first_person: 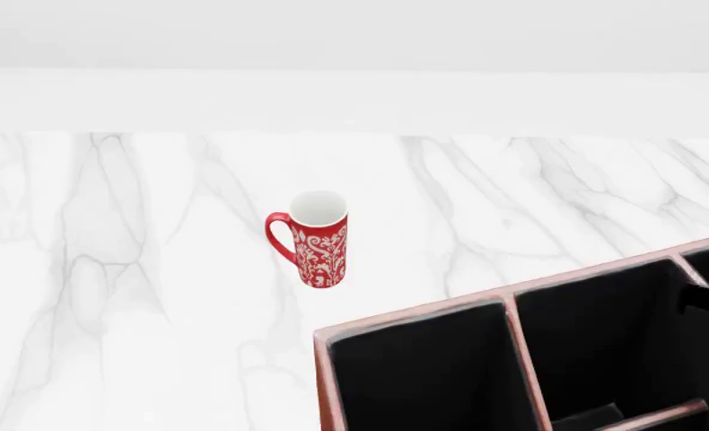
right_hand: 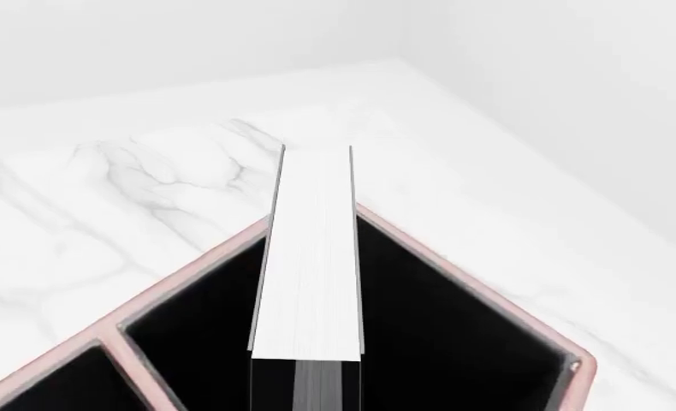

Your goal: Pick up the book and place it in the right compartment of the caddy.

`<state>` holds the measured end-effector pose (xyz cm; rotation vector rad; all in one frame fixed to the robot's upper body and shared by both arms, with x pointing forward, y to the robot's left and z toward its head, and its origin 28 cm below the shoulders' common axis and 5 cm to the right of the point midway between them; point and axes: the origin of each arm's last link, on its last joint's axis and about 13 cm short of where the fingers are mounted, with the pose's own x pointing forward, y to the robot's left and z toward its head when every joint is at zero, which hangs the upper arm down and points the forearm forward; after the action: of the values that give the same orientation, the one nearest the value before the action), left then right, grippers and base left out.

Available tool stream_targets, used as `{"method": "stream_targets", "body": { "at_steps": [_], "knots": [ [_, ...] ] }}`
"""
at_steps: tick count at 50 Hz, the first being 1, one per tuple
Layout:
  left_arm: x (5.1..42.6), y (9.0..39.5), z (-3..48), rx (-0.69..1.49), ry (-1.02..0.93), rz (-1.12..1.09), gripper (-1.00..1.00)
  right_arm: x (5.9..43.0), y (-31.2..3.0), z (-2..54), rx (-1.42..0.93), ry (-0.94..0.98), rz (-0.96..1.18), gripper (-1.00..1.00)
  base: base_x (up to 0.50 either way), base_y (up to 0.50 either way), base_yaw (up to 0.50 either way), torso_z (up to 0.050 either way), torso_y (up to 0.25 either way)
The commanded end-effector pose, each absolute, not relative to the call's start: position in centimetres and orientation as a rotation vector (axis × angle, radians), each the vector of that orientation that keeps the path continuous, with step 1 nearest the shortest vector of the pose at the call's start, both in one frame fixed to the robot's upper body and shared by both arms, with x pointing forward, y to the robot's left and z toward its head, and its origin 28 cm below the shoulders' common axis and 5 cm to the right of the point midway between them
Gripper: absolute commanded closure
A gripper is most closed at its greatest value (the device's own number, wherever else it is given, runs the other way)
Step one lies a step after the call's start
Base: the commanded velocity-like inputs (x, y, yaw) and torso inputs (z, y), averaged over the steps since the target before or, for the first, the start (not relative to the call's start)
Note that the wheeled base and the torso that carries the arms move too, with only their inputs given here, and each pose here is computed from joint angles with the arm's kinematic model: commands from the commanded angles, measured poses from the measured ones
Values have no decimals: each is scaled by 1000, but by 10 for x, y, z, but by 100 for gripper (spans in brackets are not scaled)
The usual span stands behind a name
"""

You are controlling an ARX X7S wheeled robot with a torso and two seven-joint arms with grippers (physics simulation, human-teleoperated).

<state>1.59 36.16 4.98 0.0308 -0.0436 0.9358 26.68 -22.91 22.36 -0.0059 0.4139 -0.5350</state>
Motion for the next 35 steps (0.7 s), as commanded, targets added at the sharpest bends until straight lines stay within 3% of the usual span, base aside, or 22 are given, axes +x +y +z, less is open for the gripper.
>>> {"method": "stream_targets", "body": {
  "at_steps": [1, 21, 22, 35],
  "knots": [
    [16, 361, 51, 32, -48, 934, -100, 271, -232, 220, -12, 403, -558, 100, 0, 0, 0, 0, 0],
    [16, 362, 51, 34, -47, 933, -100, 276, -234, 207, -5, 443, -544, 100, 0, 0, 0, 0, 2],
    [16, 362, 51, 33, -46, 933, -100, 276, -234, 206, -6, 442, -545, -100, 0, 0, 0, 0, 0],
    [17, 361, 50, 35, -46, 931, -100, 277, -234, 205, 6, 448, -544, -100, 0, 0, 0, 0, 0]
  ]
}}
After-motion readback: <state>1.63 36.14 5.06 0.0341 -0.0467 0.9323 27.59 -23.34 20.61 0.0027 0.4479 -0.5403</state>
